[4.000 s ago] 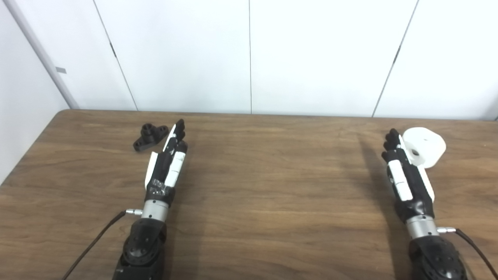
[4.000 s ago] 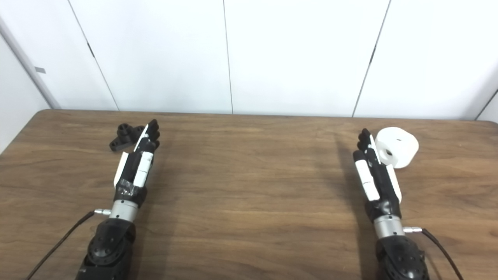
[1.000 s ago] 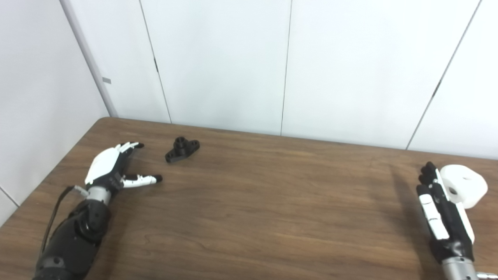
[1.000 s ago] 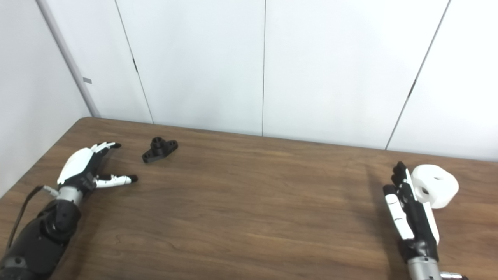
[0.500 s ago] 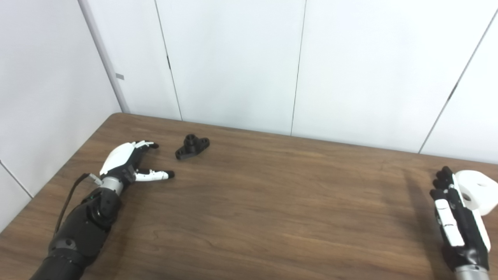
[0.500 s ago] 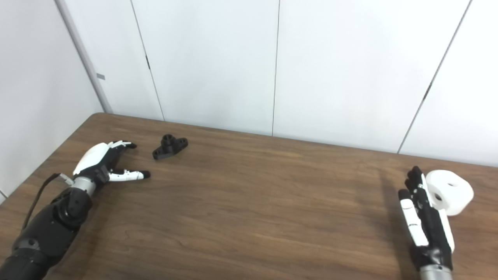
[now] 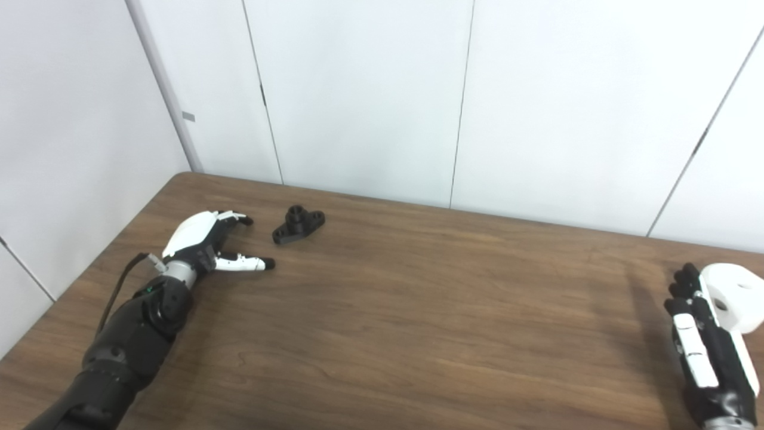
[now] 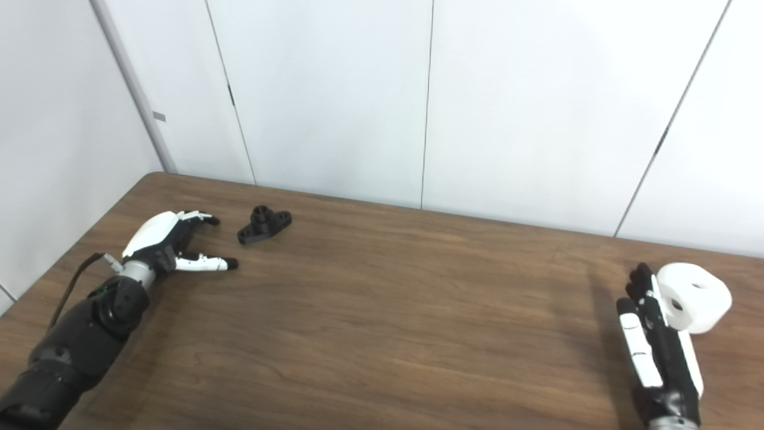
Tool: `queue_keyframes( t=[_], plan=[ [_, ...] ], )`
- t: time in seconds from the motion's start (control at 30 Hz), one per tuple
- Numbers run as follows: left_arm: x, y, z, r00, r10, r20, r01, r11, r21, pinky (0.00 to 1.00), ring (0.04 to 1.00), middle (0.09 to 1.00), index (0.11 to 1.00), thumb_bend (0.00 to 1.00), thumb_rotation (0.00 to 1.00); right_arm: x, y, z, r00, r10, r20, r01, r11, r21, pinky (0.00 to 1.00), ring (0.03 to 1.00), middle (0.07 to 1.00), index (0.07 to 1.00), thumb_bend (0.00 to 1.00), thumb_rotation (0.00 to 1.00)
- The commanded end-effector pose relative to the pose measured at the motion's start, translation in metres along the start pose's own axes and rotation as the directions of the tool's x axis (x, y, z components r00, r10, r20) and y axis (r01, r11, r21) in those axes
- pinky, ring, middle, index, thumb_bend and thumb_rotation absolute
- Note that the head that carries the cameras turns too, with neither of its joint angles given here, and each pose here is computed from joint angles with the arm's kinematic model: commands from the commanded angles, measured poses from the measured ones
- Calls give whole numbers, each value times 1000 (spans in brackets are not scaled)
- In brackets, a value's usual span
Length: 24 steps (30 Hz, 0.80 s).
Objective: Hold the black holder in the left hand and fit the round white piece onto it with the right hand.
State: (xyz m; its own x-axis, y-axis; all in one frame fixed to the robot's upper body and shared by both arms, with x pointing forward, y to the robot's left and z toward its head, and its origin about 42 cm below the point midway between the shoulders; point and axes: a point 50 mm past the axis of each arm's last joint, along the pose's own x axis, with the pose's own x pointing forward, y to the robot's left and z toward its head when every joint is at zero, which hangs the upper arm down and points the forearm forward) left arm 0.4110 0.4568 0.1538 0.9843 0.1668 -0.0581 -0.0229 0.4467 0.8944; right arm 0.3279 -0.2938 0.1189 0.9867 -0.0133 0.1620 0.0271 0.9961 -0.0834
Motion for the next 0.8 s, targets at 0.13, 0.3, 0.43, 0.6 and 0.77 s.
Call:
queue_keyframes(
  t=[0.13, 0.3, 0.43, 0.6, 0.77],
  plan=[
    [18, 20, 14, 998, 40, 43, -40, 999, 11, 1000, 985, 926, 793, 969, 454, -18, 1, -15, 999, -12, -47, 13, 1000, 26, 1000, 1000, 1000, 1000, 264, 775],
    [22, 17, 16, 999, 28, 47, -29, 999, 25, 997, 981, 921, 787, 985, 497, -19, 2, -13, 999, -10, -49, 11, 999, 30, 1000, 1000, 1000, 1000, 282, 774],
    [24, 12, 21, 998, 21, 61, -22, 1000, 16, 999, 981, 918, 779, 969, 469, -19, 5, -13, 999, -11, -45, 11, 1000, 18, 1000, 1000, 1000, 1000, 279, 782],
    [28, 6, 28, 996, 12, 84, -12, 1000, 9, 1000, 979, 912, 770, 979, 464, -18, 9, -11, 999, -4, -39, 6, 999, 33, 1000, 1000, 1000, 1000, 253, 812],
    [30, 0, 34, 995, 5, 97, -5, 1000, 3, 1000, 972, 906, 762, 974, 429, -18, 11, -12, 999, -7, -37, 8, 999, 32, 1000, 1000, 1000, 1000, 294, 777]
  ],
)
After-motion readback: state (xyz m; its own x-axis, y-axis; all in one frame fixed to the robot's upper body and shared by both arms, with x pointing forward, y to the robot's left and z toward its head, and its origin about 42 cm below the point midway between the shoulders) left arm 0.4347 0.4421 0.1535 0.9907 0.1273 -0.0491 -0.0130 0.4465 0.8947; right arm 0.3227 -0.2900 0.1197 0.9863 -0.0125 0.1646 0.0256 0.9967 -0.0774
